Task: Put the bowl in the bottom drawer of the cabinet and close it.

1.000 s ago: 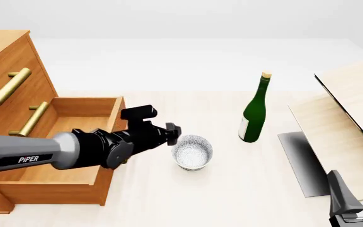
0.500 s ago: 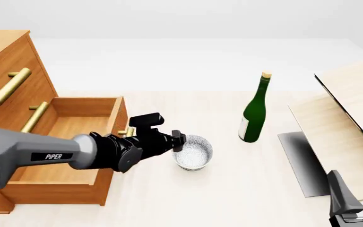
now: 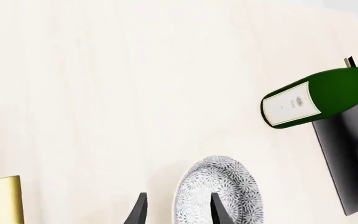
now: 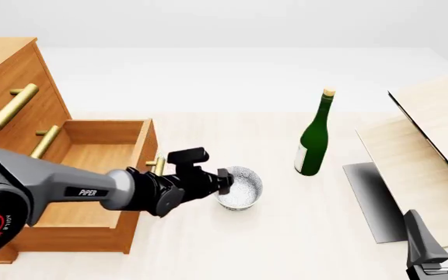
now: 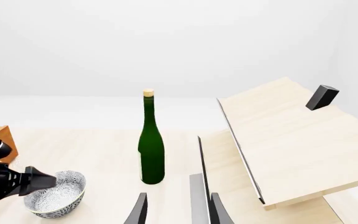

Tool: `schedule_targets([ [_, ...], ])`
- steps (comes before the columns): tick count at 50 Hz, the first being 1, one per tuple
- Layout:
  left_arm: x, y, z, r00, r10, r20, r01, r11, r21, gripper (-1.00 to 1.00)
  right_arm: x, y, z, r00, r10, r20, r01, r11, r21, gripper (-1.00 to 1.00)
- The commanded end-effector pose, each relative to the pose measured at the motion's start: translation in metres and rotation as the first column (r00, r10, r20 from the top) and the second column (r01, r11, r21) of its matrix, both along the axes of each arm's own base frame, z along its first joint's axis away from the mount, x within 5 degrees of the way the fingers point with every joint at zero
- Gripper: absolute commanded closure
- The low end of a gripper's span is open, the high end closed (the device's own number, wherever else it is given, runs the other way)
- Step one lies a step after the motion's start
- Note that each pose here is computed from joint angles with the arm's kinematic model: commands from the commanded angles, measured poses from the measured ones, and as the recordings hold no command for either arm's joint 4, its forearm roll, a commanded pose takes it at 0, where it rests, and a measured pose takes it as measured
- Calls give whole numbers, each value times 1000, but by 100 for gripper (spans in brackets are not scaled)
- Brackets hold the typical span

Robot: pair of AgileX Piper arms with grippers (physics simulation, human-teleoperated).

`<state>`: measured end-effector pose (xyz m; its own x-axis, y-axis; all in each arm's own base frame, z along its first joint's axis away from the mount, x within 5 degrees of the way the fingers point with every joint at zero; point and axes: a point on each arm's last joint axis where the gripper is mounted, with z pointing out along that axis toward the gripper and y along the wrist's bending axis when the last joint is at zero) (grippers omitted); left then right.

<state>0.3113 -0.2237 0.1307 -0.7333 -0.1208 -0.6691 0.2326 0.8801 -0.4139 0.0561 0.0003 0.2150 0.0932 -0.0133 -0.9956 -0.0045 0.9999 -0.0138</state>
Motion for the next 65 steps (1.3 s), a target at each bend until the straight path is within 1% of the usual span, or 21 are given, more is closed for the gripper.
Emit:
schedule_targets([
  [1,1,-2,-10,1000,-2,-17,2,1000,10,-100,0,0,0,1000,0,0,0,1000,0,-100],
  [7,0,-3,-10,1000,-8,-14,9,1000,16,-100,0,0,0,1000,0,0,0,1000,0,-100],
  [8,1,-1,-9,1000,-10,-7,10,1000,20,100,0,0,0,1000,0,0,0,1000,0,-100],
  [13,-7,-2,0,1000,-23,13,23,1000,4,100,0,0,0,1000,0,0,0,1000,0,-100],
  [20,-4,4,0,1000,-18,18,17,1000,20,100,0,0,0,1000,0,0,0,1000,0,-100],
  [25,-8,7,13,998,-29,48,28,999,15,100,0,0,0,1000,0,0,0,1000,0,-100],
  [30,-7,15,20,997,-24,68,23,999,25,100,0,0,0,1000,0,0,0,1000,0,-100],
  [36,-10,19,29,996,-25,88,23,999,22,100,0,0,0,1000,0,0,0,1000,0,-100],
  [43,-17,22,39,994,-30,108,29,999,14,100,0,0,0,1000,0,0,0,1000,0,-100],
  [48,-20,23,42,993,-35,114,33,999,13,100,0,0,0,1000,0,0,0,1000,0,-100],
  [56,-29,27,56,990,-45,136,45,999,8,100,0,0,0,1000,0,0,0,1000,0,-100],
  [65,-37,31,65,987,-51,153,51,999,6,100,0,0,0,1000,0,0,0,1000,0,-100],
])
